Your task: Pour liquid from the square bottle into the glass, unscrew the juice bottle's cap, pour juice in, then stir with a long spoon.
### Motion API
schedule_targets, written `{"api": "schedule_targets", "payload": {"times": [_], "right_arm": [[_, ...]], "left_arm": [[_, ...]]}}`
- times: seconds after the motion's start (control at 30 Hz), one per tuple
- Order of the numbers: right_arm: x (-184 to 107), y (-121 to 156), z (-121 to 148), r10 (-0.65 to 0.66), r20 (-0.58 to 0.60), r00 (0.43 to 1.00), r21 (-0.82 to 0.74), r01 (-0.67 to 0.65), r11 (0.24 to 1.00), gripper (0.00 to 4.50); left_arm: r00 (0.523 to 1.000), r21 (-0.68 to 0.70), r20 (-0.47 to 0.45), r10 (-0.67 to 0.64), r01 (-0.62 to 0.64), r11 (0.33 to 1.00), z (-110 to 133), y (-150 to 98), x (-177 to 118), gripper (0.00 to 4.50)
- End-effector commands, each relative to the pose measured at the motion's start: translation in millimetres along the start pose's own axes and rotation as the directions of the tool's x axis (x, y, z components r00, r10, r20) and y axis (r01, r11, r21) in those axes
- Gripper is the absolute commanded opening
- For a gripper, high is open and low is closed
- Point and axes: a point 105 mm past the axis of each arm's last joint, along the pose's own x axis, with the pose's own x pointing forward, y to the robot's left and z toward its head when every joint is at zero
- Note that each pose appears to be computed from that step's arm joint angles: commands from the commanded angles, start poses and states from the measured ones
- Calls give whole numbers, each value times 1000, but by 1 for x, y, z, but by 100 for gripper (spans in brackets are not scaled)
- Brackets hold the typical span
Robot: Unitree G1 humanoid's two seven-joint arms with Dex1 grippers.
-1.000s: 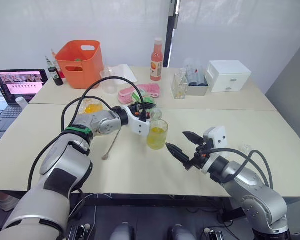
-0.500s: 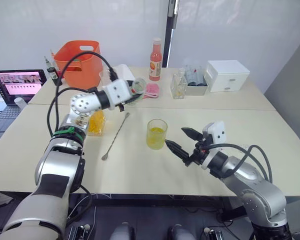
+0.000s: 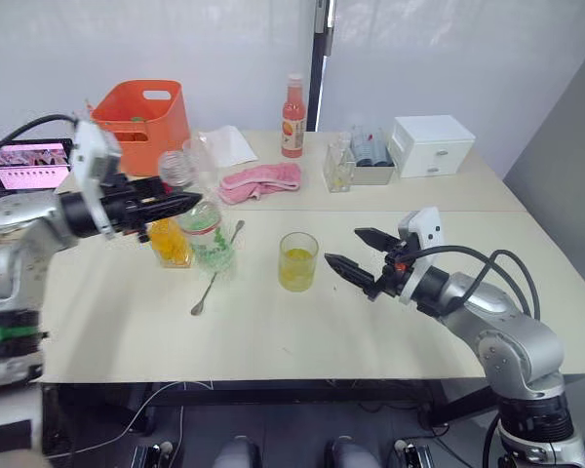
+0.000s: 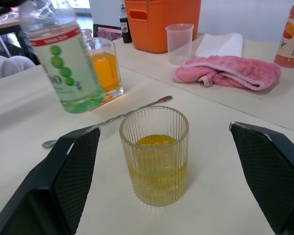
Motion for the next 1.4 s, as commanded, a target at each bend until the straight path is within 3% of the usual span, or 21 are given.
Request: {"api": "schedule_targets", "payload": {"times": [0.03,0.13,0.3,0.43,0.57,0.73,0.97,1.23,1.4], "right_arm": [[-2,4,5,33,9,999,-14,-33,999,447],[-3,6,-2,48,-6,999,-1,-48,999,447],[-4,9,-7,57,-23,998,7,-57,998,447],[-4,10,-8,56,-25,998,6,-56,998,447],[-3,16,-10,62,-26,998,11,-62,998,447],[-4,20,-12,59,-25,998,18,-59,998,447],[-7,20,-11,28,-19,999,15,-27,1000,447],[-8,20,-10,12,-18,1000,15,-11,1000,447],[-7,19,-9,6,-18,1000,15,-5,1000,447]], "left_arm": [[997,18,19,71,-71,997,17,-4,-31,140],[981,-6,-27,192,-192,981,5,7,-62,140],[949,-29,-63,309,-312,950,-8,21,-83,140],[897,-6,-77,436,-437,899,-14,43,-94,140],[806,15,-64,588,-589,808,-16,78,-92,140],[776,23,-18,631,-630,776,-14,103,-75,140],[749,-6,-52,661,-662,750,-30,124,-56,140],[745,-52,-120,656,-664,746,-57,130,-44,140],[751,-59,-122,649,-659,750,-58,130,-41,140]]}}
